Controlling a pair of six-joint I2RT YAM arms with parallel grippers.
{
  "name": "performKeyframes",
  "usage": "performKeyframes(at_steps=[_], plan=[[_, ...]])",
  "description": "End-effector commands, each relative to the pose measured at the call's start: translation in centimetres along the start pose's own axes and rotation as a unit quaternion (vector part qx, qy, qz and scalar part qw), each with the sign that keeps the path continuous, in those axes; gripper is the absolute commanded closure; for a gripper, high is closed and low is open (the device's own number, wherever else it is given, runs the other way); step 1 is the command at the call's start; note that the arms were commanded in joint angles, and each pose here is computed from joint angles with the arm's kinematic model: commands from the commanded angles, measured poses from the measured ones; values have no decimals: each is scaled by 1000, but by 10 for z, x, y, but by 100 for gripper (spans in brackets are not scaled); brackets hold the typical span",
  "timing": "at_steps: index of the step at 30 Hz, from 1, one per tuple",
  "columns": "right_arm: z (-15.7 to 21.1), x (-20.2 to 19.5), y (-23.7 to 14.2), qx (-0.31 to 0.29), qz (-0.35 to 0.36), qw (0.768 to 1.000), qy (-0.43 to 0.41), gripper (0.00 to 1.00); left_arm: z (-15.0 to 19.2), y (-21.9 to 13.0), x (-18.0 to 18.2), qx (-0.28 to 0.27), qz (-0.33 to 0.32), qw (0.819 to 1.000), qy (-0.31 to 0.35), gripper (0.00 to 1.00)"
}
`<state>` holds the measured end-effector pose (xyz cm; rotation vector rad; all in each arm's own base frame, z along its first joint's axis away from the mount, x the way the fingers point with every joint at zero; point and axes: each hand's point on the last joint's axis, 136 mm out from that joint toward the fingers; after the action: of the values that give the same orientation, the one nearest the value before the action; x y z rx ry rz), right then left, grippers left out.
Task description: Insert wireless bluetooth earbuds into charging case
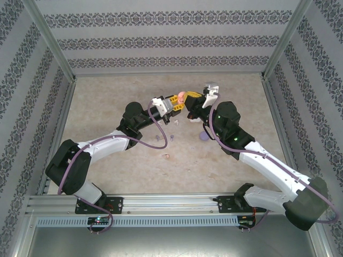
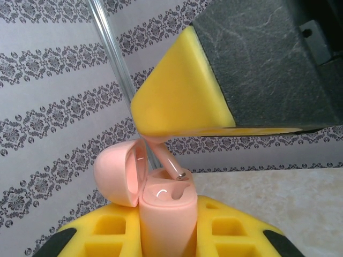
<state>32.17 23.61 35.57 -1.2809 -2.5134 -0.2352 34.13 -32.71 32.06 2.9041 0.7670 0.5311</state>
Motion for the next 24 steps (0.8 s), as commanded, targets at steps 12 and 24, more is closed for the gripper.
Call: performKeyframes(at_steps=[12, 24], plan=[[-9, 20, 0, -11, -32, 999, 4, 95, -17, 7, -5, -24, 15, 1000, 4, 100], [2, 15, -3, -2, -21, 1000, 5, 96, -20, 8, -4, -25, 15, 1000, 5, 100]])
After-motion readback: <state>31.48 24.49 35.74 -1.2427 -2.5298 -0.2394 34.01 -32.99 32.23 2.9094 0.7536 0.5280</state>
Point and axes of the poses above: each hand's point on the last joint's axis, 136 mm out from that joint toward the fingers, its own y axis out along the fingers, its own x axis along the line the jaws close on, z = x × y, and after that the axes turned 2 degrees about -y, right-handed
